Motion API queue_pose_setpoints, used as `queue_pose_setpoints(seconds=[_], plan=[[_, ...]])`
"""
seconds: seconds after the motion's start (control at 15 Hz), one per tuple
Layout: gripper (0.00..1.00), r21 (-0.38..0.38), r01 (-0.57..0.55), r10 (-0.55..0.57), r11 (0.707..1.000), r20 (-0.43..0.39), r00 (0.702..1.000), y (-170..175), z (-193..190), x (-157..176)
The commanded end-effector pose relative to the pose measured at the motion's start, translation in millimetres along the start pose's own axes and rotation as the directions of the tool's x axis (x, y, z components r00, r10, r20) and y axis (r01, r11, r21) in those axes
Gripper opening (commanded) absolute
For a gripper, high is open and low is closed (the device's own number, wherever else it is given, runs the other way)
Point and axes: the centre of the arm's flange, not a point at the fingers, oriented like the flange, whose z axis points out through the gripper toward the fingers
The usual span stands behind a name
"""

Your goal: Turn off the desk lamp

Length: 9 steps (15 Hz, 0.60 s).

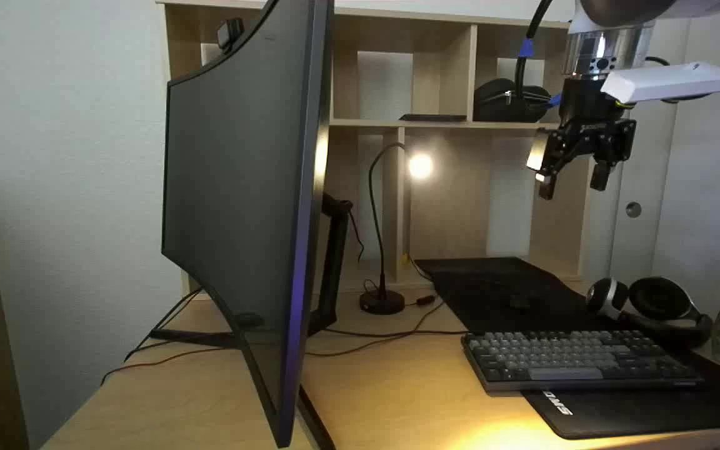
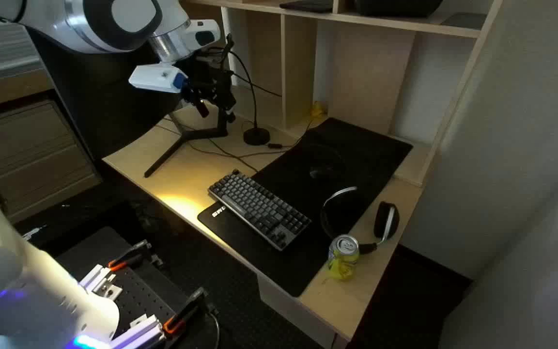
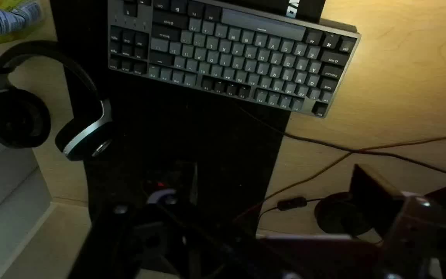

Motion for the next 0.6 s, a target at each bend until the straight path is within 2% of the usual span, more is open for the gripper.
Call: queue_pose_setpoints(seconds=[0.0,0.07,0.27,0.33,0.4,0.53], plan=[[1.0,0.0,0.0,0.0,1.0,0.0,1.0,0.0,0.0,0.0],[1.0,-0.059,-0.087,0.087,0.994,0.01,0.996,-1.1,-2.5,-3.3],[1.0,-0.032,-0.287,0.288,0.958,0.036,0.957,-19.6,-1.0,-3.5],[1.0,-0.031,-0.342,0.343,0.939,0.047,0.938,-34.4,-39.3,55.5],[1.0,-0.034,-0.396,0.397,0.918,0.058,0.916,-41.8,-43.5,60.0],[1.0,-0.05,-0.496,0.499,0.867,0.057,0.865,-60.9,-74.8,88.2]])
